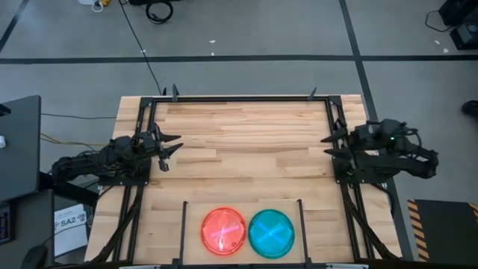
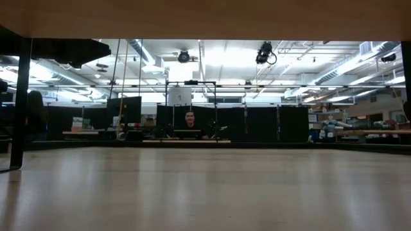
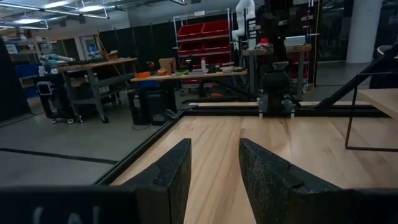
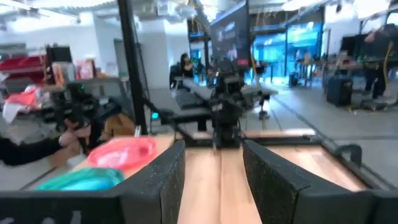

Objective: Place and stack plates onto a shelf
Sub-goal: Return to Home Position

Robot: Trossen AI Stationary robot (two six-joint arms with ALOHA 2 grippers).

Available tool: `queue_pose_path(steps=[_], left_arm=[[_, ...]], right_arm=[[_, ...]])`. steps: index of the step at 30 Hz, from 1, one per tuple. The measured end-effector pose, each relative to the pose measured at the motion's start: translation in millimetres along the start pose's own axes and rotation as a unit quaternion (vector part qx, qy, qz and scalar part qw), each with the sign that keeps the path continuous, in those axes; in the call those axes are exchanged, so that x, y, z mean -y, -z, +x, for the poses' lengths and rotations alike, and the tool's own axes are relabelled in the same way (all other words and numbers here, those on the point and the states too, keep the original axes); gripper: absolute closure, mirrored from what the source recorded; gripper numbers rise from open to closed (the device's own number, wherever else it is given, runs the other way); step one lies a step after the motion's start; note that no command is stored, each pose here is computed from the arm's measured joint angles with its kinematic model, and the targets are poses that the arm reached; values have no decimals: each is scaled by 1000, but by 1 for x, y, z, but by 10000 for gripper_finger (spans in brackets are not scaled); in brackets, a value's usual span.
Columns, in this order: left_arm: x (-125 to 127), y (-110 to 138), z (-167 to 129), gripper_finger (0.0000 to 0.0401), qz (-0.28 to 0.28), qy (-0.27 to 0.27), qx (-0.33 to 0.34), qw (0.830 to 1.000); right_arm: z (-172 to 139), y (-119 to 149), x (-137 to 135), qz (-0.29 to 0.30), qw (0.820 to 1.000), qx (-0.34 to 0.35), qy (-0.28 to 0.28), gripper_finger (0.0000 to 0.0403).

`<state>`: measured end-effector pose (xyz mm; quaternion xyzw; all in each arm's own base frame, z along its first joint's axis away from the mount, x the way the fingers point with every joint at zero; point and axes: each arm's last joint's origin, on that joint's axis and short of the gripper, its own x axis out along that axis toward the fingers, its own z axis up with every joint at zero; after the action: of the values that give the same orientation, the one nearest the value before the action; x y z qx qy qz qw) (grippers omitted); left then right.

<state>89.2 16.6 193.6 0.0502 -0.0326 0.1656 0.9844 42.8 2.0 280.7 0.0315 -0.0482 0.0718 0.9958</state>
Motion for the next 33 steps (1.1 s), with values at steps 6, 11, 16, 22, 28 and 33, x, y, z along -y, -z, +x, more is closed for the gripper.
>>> queue_pose_path(steps=[6, 11, 16, 22, 28, 33], left_arm=[[0, 0, 0, 260, -1, 3, -1, 1000], [0, 1, 0, 260, -6, 3, -3, 1000], [0, 1, 0, 260, -7, 3, -3, 1000], [0, 1, 0, 260, -7, 3, -3, 1000], [0, 1, 0, 260, -7, 3, -3, 1000], [0, 1, 0, 260, -8, 3, -3, 1000]], right_arm=[[13, 18, 7, -3, 1000, 13, 23, 234], [22, 37, 11, -11, 999, 29, 24, 234], [29, 55, 15, -6, 999, 26, 39, 234], [33, 69, 19, -5, 998, 28, 60, 234], [36, 80, 21, -3, 998, 22, 60, 234], [38, 92, 23, -4, 998, 24, 60, 234]])
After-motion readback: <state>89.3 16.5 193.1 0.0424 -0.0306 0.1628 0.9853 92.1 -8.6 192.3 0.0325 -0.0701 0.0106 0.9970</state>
